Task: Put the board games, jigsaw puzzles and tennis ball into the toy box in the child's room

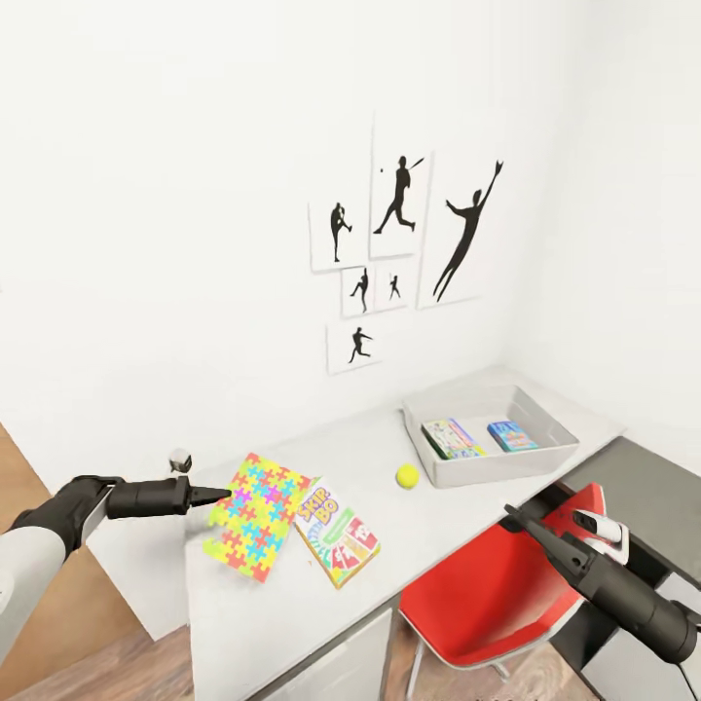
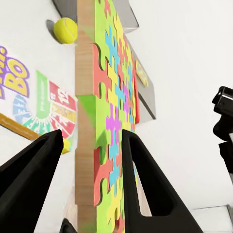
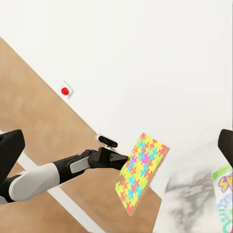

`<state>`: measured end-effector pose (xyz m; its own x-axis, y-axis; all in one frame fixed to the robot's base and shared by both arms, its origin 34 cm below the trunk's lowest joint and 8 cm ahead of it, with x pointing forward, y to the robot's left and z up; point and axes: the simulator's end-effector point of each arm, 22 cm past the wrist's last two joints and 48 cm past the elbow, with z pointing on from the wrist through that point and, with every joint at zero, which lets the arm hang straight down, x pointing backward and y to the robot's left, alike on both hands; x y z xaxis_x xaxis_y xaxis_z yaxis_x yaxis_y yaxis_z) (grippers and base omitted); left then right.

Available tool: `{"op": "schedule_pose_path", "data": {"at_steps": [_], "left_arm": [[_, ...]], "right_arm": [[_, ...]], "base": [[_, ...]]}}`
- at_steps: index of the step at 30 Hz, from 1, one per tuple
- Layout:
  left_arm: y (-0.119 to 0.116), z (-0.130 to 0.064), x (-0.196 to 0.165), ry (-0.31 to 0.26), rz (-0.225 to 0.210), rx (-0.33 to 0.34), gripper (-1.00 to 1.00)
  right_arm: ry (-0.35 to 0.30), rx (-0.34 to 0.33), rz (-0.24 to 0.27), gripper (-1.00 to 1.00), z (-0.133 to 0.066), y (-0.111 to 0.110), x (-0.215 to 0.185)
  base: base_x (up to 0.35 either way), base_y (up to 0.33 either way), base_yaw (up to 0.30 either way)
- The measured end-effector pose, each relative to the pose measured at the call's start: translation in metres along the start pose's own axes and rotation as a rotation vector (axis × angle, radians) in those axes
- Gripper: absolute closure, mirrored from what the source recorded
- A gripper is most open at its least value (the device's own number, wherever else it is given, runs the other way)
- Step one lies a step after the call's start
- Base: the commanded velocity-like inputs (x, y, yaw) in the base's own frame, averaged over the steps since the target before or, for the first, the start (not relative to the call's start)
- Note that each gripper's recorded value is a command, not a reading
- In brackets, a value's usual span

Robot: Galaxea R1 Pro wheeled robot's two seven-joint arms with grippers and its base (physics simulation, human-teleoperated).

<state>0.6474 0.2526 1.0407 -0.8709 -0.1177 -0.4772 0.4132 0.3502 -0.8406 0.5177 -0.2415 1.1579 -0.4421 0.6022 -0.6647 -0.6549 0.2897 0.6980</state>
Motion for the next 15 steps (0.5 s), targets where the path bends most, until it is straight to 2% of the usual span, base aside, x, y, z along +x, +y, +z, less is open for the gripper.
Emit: {"op": "schedule_pose_path", "data": {"at_steps": [6, 15], "left_arm": [[-0.0023, -0.0008, -0.0011, -0.002, 0.006, 0.001, 1.00], [-0.0027, -0.0011, -0.0007, -0.003, 0.006, 0.001, 1.00]], "right_arm": [[-0.002, -0.004, -0.004, -1.00, 0.0001, 0.0021, -0.0011], [-0.003, -0.004, -0.006, -1.00, 0.0002, 0.0026, -0.0015]], "base": [[0.113, -0.182, -0.193], [0.177, -0.226, -0.022]]}}
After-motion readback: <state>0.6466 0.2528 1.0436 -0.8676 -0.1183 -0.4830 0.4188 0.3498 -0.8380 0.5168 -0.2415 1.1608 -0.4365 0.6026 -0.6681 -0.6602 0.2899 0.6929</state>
